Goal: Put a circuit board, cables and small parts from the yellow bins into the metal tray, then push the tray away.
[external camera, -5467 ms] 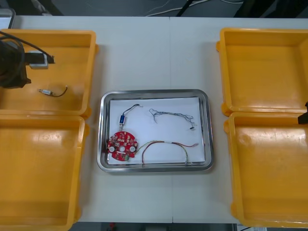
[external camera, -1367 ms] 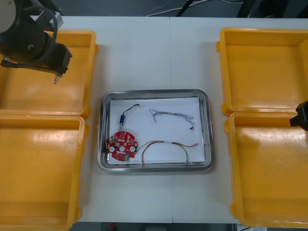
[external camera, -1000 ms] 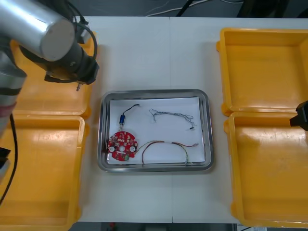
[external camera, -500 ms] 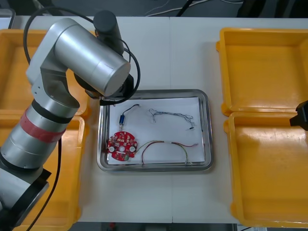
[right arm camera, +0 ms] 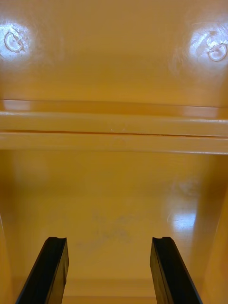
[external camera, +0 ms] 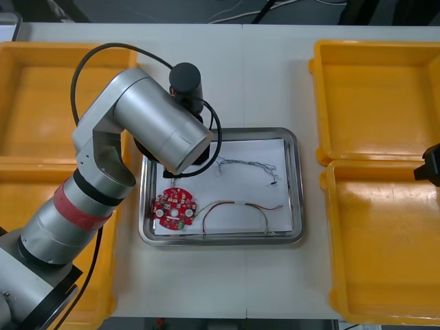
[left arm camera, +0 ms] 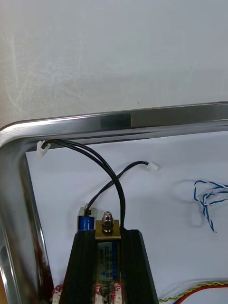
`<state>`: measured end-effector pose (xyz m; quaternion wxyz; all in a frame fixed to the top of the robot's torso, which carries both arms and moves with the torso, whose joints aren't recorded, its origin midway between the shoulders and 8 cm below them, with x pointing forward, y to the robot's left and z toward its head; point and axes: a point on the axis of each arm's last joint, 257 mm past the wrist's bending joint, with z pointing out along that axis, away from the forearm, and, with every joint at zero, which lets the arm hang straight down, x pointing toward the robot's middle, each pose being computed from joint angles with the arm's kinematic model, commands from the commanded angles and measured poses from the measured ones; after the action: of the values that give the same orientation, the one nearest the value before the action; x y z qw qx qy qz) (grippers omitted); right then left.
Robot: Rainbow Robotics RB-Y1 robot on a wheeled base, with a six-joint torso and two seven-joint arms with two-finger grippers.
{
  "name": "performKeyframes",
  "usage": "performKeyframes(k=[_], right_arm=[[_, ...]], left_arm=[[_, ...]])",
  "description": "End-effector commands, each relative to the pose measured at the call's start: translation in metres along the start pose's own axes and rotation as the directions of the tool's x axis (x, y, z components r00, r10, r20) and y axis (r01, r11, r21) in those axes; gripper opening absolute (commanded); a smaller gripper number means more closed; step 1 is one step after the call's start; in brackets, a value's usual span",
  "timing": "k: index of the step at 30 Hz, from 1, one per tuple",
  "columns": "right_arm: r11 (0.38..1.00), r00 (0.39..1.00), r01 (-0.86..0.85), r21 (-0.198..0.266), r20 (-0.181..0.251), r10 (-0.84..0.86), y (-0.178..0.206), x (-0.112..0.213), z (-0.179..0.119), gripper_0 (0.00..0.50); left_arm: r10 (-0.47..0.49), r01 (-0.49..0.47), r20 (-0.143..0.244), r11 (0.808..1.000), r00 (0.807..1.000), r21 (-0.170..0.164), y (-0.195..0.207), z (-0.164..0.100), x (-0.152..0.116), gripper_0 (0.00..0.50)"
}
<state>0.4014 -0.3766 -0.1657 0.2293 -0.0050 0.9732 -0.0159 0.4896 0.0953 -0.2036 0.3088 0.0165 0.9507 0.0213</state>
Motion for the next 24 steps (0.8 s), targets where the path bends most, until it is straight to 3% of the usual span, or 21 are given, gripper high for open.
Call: performKeyframes(k=[1,17,24], right_arm=[[1.0,0.999,0.001,-0.006,0.053,-0.001,0.0,-0.017,-0.01,0.5],[1.0,0.999,0.001,-0.006,0.053,-0.001,0.0,-0.017,-0.01,0.5],[1.0,0.999,0.001,-0.006,0.053,-0.001,0.0,-0.017,-0.01,0.5]], left_arm=[[-0.01,0.008,0.017,0.998,1.0,0.068,-0.031,-0.009,0.005,0.0],[-0.022,0.022,-0.007,0.996,1.0,0.092,-0.045,-0.002,0.025,0.0],[-0.024,0.024,-0.008,0.997,1.0,0.075,-0.037,0.005,0.027,0.0]])
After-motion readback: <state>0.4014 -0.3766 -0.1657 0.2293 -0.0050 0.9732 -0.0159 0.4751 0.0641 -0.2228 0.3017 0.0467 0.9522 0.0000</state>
